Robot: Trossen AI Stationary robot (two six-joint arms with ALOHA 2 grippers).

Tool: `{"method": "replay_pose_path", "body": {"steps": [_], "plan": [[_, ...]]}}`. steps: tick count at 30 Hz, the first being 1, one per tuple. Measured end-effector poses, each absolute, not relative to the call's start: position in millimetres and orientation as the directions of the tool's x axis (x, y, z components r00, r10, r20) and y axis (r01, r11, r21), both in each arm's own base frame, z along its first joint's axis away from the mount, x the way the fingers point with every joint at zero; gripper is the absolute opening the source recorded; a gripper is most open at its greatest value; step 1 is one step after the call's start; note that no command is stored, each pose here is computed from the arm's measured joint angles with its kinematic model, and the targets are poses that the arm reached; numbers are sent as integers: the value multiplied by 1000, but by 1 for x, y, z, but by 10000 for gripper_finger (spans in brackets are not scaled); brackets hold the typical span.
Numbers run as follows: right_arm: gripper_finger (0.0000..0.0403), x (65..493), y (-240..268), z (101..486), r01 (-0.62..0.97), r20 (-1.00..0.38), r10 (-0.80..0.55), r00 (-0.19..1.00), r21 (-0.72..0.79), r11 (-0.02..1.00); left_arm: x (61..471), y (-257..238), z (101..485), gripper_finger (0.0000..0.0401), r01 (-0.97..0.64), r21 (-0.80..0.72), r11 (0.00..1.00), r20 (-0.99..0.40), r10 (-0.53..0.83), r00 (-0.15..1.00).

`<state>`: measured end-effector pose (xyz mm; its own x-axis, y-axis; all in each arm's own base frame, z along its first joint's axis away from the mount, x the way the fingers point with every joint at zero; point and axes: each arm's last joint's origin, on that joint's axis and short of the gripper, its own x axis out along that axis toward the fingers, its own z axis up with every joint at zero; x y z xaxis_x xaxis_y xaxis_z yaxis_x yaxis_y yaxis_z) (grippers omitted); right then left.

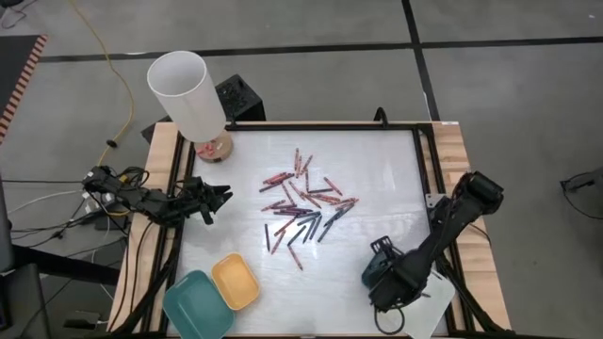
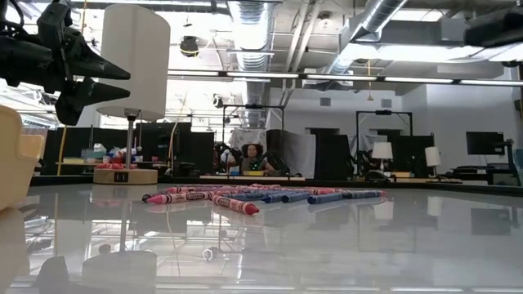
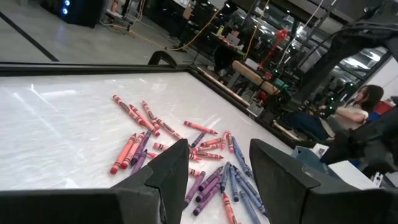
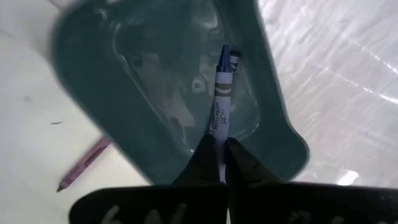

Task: Sort crayons
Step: Put the blue crayon into the dark blue bin

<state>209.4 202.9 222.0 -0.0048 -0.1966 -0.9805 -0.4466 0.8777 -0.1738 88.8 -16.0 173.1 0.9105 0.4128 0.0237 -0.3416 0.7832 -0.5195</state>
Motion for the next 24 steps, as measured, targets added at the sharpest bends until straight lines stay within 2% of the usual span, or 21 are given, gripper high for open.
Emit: {"method": "replay_pose_path", "body": {"steps": [8,24], "plan": [[5,214,210,204,-459,-972,-230,-44,-185,869,89,-16,173,160,-342,-520,783,24,413,911],[3,213,215,200,-460,-975,-218,-34,-178,870,89,-16,173,160,-341,-520,783,24,412,911]]}}
